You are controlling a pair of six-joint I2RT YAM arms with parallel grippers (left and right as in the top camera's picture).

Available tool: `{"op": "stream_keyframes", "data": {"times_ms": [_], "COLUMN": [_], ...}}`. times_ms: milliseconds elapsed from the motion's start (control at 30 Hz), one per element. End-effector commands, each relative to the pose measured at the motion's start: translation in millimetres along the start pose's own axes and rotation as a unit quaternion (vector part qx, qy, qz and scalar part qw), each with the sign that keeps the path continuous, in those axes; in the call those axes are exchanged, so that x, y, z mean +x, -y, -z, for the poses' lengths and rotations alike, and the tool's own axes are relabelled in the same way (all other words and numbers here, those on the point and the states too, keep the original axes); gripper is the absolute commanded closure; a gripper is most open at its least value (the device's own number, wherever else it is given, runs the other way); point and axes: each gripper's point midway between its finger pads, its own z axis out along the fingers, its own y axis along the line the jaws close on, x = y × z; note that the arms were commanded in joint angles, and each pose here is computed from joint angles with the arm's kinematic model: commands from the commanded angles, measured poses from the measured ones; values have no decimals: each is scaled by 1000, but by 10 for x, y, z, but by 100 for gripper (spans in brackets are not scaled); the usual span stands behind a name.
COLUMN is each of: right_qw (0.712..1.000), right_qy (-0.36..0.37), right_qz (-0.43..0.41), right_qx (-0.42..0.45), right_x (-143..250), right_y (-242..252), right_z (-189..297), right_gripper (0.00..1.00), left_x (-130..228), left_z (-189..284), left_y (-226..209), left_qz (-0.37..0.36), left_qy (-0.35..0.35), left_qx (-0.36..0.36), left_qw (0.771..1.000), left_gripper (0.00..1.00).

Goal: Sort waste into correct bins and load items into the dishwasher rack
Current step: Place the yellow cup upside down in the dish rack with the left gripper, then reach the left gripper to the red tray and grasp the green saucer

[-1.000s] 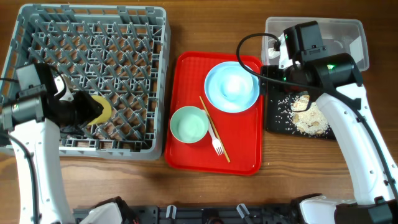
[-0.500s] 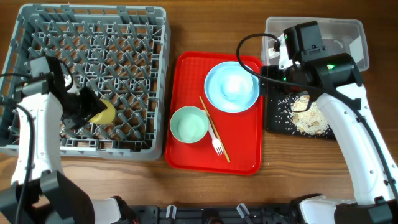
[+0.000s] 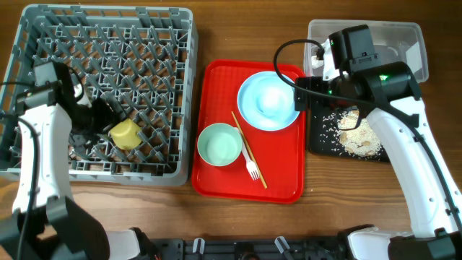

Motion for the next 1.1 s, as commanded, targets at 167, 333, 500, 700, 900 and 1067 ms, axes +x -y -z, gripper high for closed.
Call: {"op": "stream_keyframes", "data": {"times_ms": [167,333,500,700,900,1067], "right_qw": [993,984,979,978,980,980], "right_qy": [23,23,20,15,14,13], "right_qz": [-114,-169,-201,-206,-197,-198], "right_qx": [-7,-43,-32,-30,-30,-30], "right_x": [-141,-159,-111,-78,-74,-68], "right_y": [385,635,866,902,901,901], "right_z": [74,124,152,156,155,155], "right_gripper": [0,0,0,0,0,0], "left_x": [118,565,1015,1429,1859,2101], "left_z": [927,852,728,323,-374,-872], "left_y": [873,1410,1956,2433,2502,2401], "left_qz": [-129,-228,-316,-396,-447,-462], "left_qy": [145,109,69,35,-38,-98], "left_qx": [109,141,190,185,115,66], "left_qw": [975,957,927,899,886,879], "left_gripper": [0,0,0,12,14,29]}}
